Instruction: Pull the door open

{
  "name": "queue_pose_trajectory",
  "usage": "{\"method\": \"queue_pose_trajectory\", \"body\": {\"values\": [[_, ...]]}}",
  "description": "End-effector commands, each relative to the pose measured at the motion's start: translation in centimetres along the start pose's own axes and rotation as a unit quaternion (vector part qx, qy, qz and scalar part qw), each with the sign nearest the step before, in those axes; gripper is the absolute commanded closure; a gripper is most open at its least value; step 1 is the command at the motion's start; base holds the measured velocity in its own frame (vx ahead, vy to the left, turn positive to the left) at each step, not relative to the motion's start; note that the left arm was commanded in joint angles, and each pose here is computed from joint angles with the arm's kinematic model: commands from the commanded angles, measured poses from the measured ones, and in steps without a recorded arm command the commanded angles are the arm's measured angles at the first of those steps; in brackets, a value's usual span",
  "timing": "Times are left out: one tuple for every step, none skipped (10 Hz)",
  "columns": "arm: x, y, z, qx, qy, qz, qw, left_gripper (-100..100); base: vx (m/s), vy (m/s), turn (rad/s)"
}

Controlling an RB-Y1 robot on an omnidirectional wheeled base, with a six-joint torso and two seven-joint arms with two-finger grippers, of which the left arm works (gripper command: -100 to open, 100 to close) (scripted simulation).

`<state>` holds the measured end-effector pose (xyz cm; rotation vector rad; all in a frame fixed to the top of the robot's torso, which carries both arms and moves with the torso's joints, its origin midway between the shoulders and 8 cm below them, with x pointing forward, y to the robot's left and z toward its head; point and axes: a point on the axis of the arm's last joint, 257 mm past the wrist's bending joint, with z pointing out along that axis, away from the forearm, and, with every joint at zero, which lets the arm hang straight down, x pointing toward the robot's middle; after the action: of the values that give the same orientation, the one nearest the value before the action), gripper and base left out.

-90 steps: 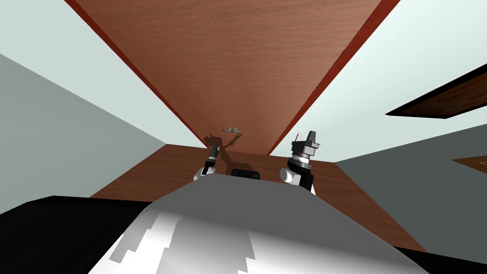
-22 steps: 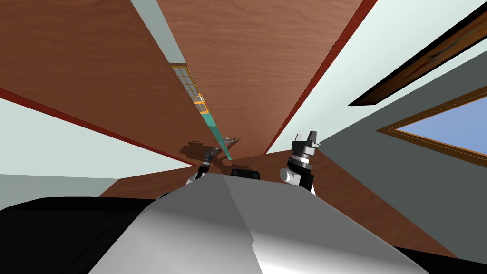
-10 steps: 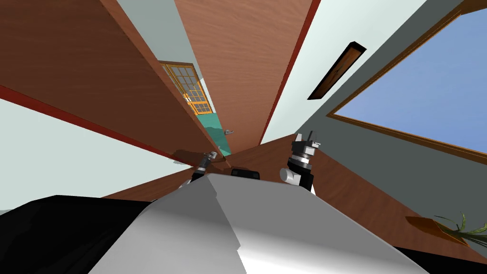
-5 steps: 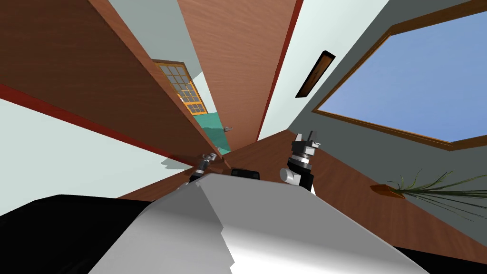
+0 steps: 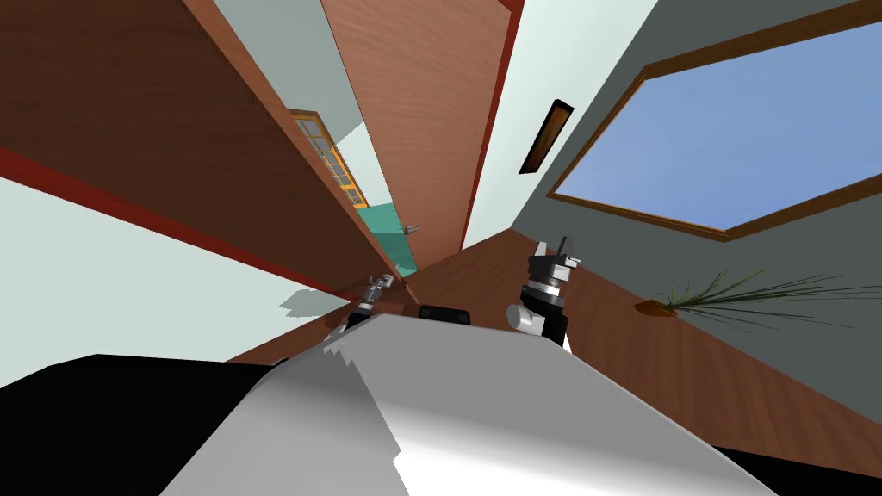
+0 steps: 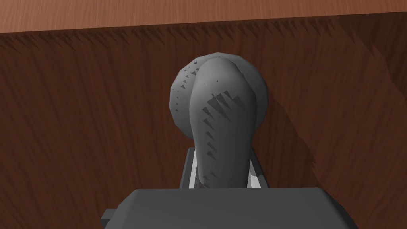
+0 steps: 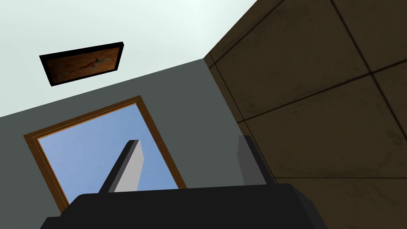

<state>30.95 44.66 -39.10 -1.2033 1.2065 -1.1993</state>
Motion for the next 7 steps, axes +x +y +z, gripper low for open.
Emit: {"method": "queue_pose_trajectory", "body": {"values": [[0.5,0.1,0.86,0.001,-0.002,-0.001,1.0,100,-0.228,0.085,-0.204],[0.7,0.1,1.38,0.001,-0.004,-0.001,1.0,100,-0.24,0.069,-0.145],[0.9,0.1,2.19,0.002,-0.007,-0.001,1.0,100,-0.253,0.059,-0.213],[1.0,0.1,2.73,0.002,-0.01,-0.001,0.9999,100,-0.272,0.067,-0.221],[1.2,0.1,3.28,0.002,-0.012,-0.001,0.9999,100,-0.244,0.085,-0.184],[1.4,0.1,4.08,0.002,-0.016,-0.002,0.9999,100,-0.253,0.085,-0.232],[1.5,0.1,4.6,0.002,-0.018,-0.002,0.9998,100,-0.246,0.083,-0.212]]}}
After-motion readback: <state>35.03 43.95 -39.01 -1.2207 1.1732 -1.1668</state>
